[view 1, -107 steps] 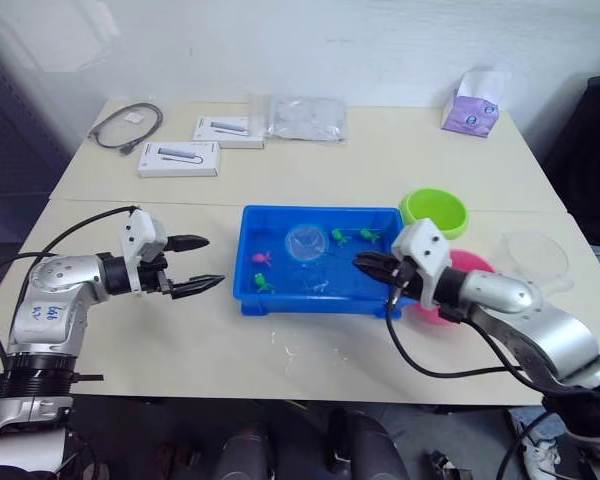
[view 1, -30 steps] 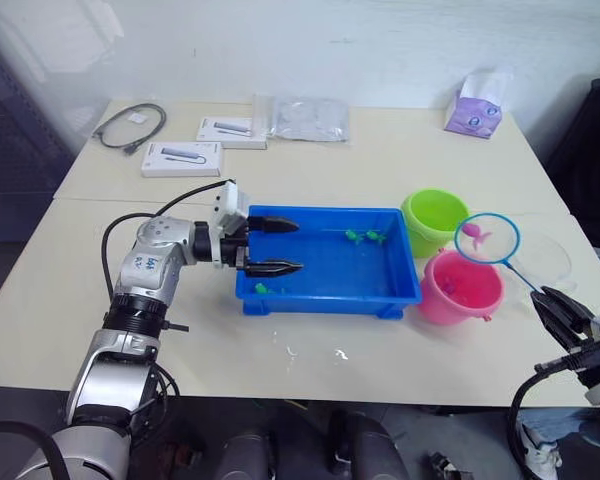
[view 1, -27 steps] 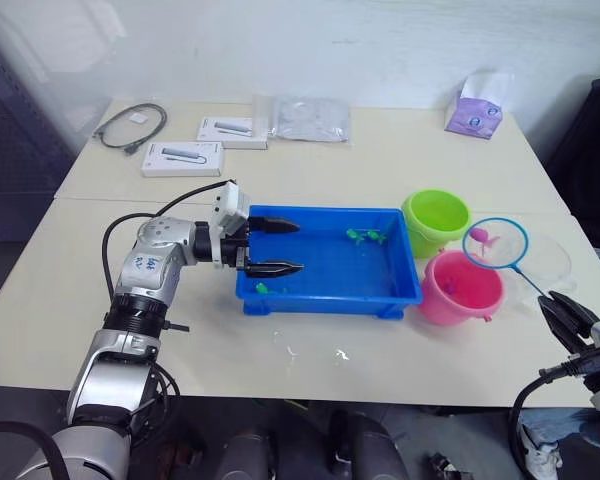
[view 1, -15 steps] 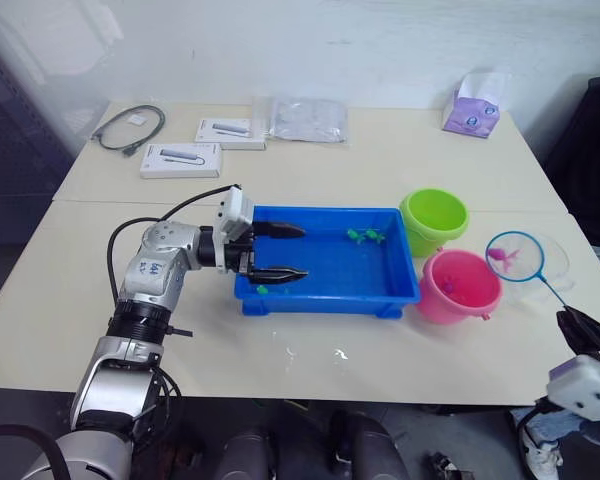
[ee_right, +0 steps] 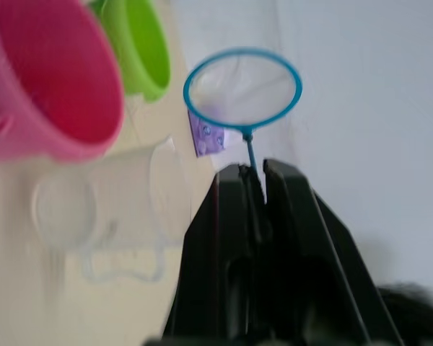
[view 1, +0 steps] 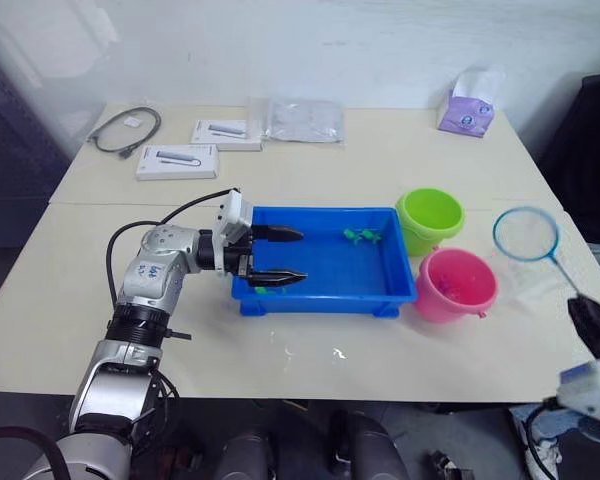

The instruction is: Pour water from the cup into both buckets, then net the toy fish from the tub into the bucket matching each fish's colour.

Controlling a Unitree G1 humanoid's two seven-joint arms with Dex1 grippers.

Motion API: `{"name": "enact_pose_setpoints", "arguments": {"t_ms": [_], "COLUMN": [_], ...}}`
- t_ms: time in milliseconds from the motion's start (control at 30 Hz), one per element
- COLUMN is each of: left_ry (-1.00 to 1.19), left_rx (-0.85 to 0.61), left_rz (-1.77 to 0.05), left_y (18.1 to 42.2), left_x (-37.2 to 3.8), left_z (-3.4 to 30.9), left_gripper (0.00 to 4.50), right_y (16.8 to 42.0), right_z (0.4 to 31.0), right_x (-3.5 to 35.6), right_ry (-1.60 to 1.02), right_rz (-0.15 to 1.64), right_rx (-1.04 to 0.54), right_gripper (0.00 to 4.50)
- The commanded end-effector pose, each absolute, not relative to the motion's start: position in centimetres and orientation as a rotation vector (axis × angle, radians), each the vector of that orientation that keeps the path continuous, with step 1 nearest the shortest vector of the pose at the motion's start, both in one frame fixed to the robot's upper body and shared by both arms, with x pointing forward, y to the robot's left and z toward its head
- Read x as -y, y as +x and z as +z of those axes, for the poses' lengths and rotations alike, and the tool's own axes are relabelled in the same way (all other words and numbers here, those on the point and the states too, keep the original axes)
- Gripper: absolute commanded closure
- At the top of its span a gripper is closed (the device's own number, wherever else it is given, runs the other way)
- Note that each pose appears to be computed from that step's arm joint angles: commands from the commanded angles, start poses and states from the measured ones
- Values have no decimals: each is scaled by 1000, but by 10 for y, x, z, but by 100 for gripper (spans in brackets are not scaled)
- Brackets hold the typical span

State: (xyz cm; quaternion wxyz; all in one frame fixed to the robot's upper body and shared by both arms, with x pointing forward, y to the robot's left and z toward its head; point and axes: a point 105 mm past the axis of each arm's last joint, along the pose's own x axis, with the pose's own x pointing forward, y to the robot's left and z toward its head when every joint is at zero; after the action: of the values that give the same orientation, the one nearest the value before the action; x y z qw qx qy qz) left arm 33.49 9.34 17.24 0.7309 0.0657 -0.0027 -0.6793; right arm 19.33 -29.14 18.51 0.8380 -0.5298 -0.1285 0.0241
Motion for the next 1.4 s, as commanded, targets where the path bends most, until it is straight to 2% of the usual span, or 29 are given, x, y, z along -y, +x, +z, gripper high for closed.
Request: {"name": "enact_pose_setpoints", "arguments": {"t_ms": [33, 200, 333, 467, 600, 867, 1167, 1400], "left_ry": [167, 172, 183, 187, 194, 199, 200, 195], "left_rx": [45, 33, 12, 7, 10, 0, -4, -1], "left_rz": [-1472, -1401, -1358, -1337, -1312, -1286, -1260, -1257], "left_y": [335, 341, 342, 341, 341, 336, 331, 330], "left_x": [-101, -116, -128, -135, -138, -145, -149, -145], "left_z": [182, 180, 176, 174, 173, 169, 168, 168], "left_gripper": [5, 5, 5, 5, 5, 5, 5, 5], "right_y": [207, 220, 235, 253, 280, 301, 284, 290], "right_z": [190, 191, 171, 161, 145, 146, 147, 144], "right_x": [256, 185, 171, 156, 163, 143, 145, 170], "right_ry": [-538, -108, -77, -38, -36, -30, 11, -102], "right_rz": [223, 504, 472, 474, 339, 373, 400, 256], "right_rx": [218, 83, -132, -198, -282, -308, -416, -500], "right_gripper": [450, 450, 450, 450, 450, 450, 450, 450]}}
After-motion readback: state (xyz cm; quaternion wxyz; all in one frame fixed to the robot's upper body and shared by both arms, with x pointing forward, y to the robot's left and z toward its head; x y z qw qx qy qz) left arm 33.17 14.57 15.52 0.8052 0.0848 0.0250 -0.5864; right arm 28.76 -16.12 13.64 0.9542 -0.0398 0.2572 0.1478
